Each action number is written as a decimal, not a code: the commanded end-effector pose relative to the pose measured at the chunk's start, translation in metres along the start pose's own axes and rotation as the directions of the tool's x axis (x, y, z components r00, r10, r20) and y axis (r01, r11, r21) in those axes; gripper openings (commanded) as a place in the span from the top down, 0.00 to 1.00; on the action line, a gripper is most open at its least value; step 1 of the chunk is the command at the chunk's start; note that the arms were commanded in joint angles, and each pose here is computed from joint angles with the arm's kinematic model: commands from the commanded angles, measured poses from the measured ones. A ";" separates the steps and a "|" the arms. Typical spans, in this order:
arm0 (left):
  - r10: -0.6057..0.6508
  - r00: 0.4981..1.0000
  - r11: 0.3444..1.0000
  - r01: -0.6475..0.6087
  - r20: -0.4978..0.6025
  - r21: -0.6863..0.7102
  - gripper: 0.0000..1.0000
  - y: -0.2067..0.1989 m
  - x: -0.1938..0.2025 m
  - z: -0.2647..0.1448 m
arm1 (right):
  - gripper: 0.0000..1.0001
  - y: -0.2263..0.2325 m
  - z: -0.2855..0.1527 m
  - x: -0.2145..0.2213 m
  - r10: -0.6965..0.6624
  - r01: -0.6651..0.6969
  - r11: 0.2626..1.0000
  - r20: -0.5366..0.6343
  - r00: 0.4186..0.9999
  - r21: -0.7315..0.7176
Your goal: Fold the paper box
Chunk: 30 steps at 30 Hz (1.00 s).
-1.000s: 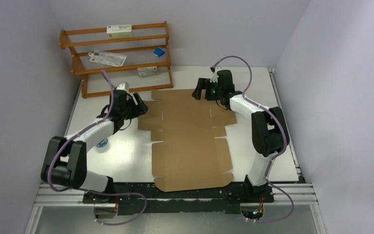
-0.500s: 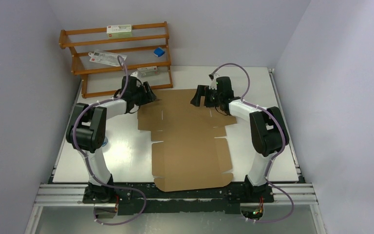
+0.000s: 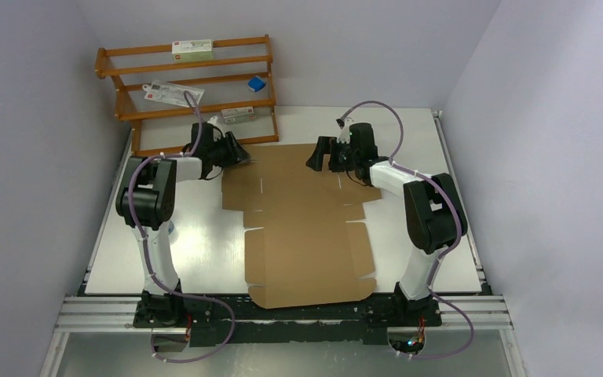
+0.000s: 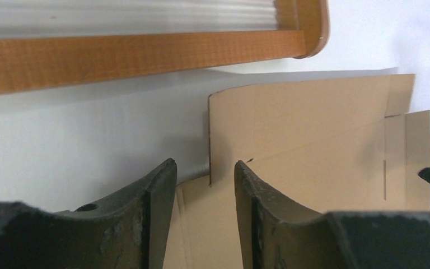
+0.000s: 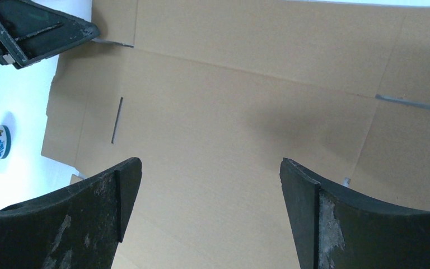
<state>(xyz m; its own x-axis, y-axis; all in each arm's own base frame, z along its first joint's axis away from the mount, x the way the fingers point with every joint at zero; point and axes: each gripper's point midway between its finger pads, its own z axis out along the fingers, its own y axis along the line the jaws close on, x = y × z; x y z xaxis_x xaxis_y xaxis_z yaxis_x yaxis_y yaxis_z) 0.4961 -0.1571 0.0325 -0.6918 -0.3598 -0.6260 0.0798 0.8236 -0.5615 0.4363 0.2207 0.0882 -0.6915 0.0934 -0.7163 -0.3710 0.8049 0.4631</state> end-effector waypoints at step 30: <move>0.218 0.957 0.815 -0.287 0.193 0.503 0.95 -0.098 -0.016 -0.046 | 0.00 0.053 0.009 -0.037 -0.539 0.487 0.789 -0.041 0.841 -0.375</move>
<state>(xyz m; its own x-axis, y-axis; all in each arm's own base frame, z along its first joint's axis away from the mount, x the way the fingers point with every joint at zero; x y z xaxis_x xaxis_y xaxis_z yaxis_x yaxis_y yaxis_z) 0.4743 -0.1994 0.0635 -0.6462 -0.2777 -0.7108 0.4345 0.6318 -0.6419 0.4636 0.2628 0.1511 -0.4389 -0.2298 -0.8686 -0.7778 0.5811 0.2393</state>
